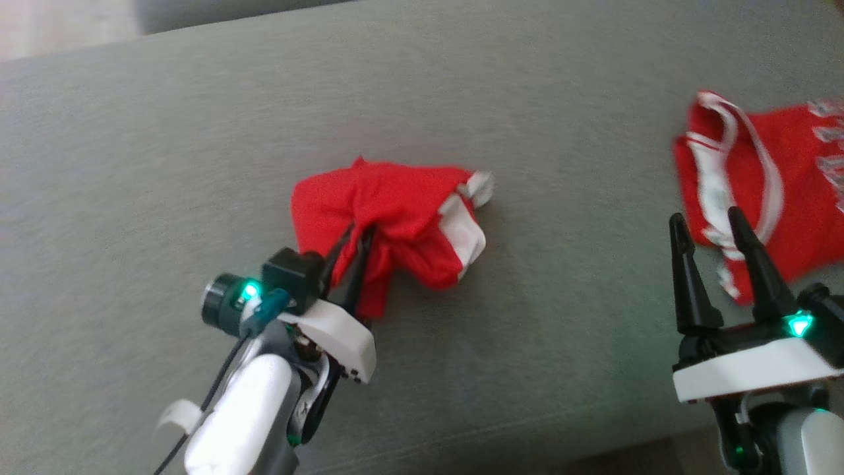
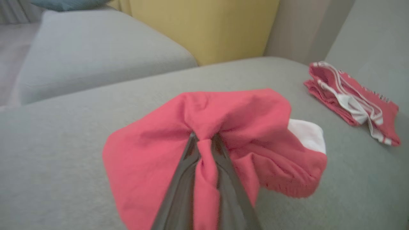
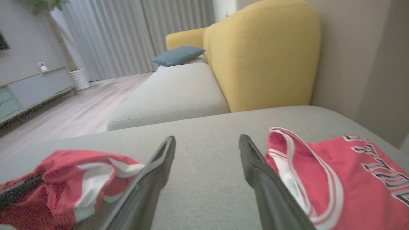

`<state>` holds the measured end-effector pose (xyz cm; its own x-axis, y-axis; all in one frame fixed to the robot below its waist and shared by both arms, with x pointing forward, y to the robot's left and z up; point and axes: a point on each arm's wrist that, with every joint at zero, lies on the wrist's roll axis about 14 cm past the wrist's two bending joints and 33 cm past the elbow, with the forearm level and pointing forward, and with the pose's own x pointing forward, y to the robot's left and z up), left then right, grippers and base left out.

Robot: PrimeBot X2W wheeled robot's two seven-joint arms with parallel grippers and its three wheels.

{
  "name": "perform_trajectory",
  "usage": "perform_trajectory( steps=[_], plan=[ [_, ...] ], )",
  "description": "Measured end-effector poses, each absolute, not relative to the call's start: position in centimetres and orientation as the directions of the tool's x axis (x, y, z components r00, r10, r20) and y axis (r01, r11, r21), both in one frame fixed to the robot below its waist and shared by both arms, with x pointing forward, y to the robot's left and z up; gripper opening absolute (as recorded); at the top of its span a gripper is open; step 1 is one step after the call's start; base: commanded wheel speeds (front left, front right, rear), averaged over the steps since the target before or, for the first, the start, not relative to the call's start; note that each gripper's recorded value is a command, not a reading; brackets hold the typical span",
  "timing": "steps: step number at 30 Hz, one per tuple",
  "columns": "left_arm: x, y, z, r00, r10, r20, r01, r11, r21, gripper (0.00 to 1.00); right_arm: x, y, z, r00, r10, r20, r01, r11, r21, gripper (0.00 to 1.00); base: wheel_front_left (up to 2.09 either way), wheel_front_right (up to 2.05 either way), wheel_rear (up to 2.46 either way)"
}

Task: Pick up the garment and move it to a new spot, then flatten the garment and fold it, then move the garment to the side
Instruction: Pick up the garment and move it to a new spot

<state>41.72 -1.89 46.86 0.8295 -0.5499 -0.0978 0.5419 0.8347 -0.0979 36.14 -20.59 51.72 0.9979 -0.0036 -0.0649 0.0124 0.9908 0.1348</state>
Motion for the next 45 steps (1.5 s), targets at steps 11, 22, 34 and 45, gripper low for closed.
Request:
perform_trajectory(
  steps=[11, 22, 34, 45],
  plan=[
    [40.2, -6.0, 41.6, 0.726, -0.656, -0.208, 0.643, 0.754, -0.133, 1.0, 33.9, -23.4, 50.2, 0.988, -0.116, -0.106, 0.131, 0.981, 0.143, 1.0, 0.0, 0.0, 0.0],
    [41.2, 1.1, 49.9, 0.901, -0.43, 0.051, 0.433, 0.897, -0.091, 1.0, 35.1, -20.2, 52.2, 0.999, -0.002, -0.046, 0.009, 0.989, 0.148, 1.0, 0.0, 0.0, 0.0],
    [38.4, 13.6, 51.2, 0.991, -0.111, 0.08, 0.112, 0.994, -0.009, 1.0, 35.3, -16.4, 52.6, 0.99, 0.128, -0.059, -0.119, 0.983, 0.139, 1.0, 0.0, 0.0, 0.0],
    [35.6, 14.5, 51.4, 0.993, -0.098, 0.068, 0.098, 0.995, 0.016, 1.0, 33.3, -16.3, 51.7, 0.987, 0.13, -0.096, -0.116, 0.983, 0.142, 1.0, 0.0, 0.0, 0.0]
  ],
)
